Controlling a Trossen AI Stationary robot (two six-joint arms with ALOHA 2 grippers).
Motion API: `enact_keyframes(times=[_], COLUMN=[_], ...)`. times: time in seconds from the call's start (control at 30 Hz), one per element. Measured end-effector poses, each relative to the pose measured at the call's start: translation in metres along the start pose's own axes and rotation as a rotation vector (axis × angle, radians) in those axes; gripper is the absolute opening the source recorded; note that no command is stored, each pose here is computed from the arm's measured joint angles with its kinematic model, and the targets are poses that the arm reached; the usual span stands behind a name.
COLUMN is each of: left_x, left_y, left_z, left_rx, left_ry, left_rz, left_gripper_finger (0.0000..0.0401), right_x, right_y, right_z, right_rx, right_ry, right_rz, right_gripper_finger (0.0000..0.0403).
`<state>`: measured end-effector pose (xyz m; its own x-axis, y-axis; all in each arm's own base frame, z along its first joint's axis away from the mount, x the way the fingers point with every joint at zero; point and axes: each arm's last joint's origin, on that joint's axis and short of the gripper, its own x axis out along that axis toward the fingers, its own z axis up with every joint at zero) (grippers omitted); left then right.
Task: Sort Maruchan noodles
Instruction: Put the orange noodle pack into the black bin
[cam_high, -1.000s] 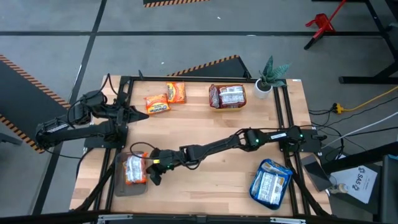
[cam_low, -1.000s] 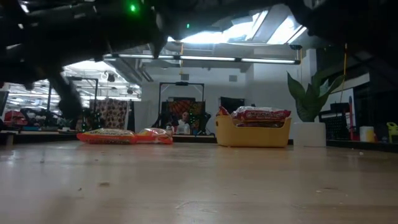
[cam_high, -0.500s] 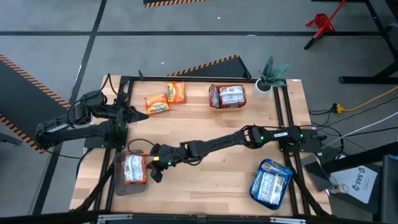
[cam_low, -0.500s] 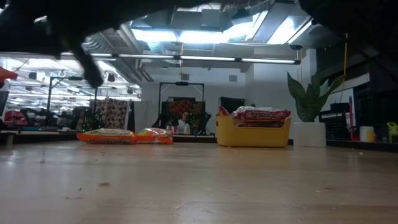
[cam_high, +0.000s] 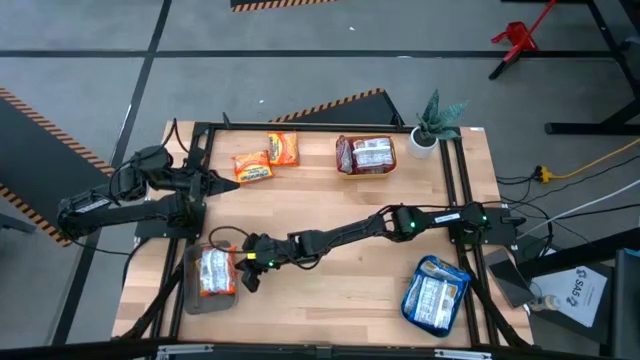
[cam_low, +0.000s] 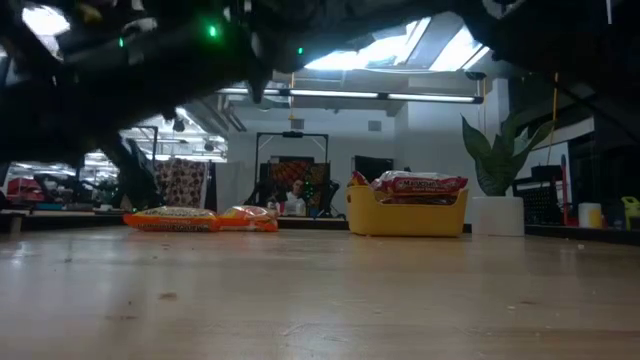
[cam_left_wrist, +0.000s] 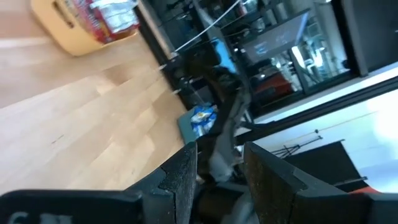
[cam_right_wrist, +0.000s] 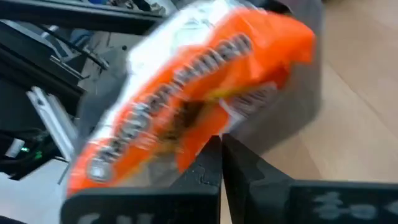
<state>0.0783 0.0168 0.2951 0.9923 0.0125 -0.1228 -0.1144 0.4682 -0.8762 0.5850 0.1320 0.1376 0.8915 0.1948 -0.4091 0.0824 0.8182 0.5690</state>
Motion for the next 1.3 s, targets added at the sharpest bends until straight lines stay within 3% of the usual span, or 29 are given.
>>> enact_keyframes(times=[0.23, 0.37, 0.47, 0.67, 0.87, 1.03, 1.3], left_x=[0.005, 0.008, 0.014, 0.027, 0.042, 0.057, 0.079], left_y=[0.015, 0.021, 0.025, 0.024, 0.022, 0.022, 0.027], left_z=[-0.008, -0.011, -0.013, -0.022, -0.039, -0.062, -0.099], left_rx=[-0.030, -0.018, -0.014, -0.002, 0.069, 0.134, 0.282], left_ry=[0.109, 0.184, 0.257, 0.451, 0.590, 0.732, 0.790], left_rz=[0.155, 0.210, 0.241, 0.190, 0.226, 0.293, 0.462], left_gripper_finger=[0.0128, 0.0128, 0.0128, 0.0120, 0.0088, 0.0065, 0.0036], right_x=[-0.005, -0.034, -0.073, -0.155, -0.241, -0.255, -0.247], right_y=[0.012, 0.022, 0.037, 0.073, 0.128, 0.143, 0.139], right_z=[-0.003, 0.011, 0.040, 0.071, 0.095, 0.084, 0.078], right_rx=[-0.111, -0.180, -0.258, -0.305, -0.293, -0.331, -0.272], right_ry=[0.139, 0.269, 0.303, 0.381, 0.144, 0.034, 0.047], right_rz=[0.186, -0.003, -0.110, -0.306, -0.462, -0.596, -0.613], right_gripper_finger=[0.0000, 0.0000, 0.0000, 0.0000, 0.0000, 0.0000, 0.0000])
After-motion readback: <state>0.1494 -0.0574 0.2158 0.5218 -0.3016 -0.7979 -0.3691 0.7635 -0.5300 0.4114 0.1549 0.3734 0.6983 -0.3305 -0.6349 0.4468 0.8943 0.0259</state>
